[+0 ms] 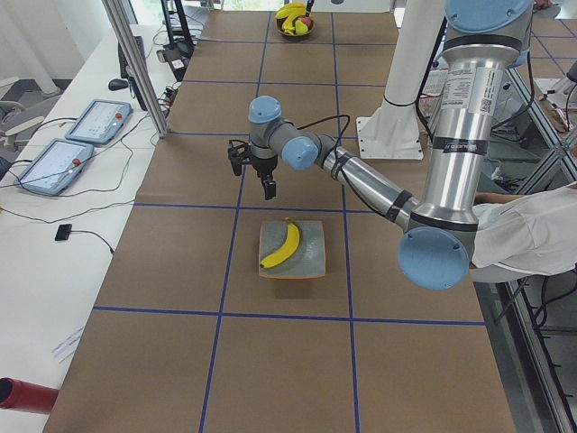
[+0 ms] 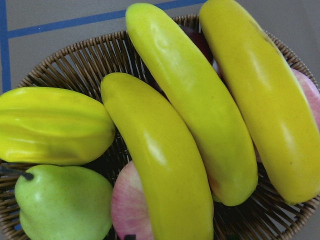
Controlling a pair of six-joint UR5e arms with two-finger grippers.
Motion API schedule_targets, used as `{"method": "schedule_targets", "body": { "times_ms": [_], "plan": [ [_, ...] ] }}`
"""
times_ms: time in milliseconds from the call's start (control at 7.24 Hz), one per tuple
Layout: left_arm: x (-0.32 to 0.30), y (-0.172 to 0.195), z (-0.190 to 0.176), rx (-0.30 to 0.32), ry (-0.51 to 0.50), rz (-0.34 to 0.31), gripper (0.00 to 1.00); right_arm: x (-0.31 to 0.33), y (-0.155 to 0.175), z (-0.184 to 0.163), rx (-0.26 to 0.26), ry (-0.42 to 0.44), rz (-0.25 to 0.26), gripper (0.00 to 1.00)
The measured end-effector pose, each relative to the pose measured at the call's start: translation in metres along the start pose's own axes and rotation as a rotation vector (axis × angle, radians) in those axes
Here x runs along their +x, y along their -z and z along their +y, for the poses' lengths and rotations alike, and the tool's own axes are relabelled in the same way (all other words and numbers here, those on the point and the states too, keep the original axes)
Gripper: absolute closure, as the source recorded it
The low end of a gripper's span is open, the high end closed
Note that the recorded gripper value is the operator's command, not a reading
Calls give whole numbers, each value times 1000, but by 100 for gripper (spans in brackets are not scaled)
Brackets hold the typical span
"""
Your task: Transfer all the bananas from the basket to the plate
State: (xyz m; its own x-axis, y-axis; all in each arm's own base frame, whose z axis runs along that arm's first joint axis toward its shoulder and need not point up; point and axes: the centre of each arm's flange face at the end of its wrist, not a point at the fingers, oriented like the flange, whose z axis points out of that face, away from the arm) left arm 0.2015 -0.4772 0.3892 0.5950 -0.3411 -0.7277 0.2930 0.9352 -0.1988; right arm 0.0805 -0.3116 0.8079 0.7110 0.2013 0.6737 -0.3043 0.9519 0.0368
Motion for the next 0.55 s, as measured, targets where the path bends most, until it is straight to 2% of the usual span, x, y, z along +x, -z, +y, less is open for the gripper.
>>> {"method": "schedule_targets", "body": {
  "times_ms": [276,552],
  "plan": [
    [2,4,2,4,-5,8,0,-7,18,-8,39,14,-28,100],
    [8,10,6,8,-18,21,0,-34,58,-22,72,15,-134,100]
  ]
}}
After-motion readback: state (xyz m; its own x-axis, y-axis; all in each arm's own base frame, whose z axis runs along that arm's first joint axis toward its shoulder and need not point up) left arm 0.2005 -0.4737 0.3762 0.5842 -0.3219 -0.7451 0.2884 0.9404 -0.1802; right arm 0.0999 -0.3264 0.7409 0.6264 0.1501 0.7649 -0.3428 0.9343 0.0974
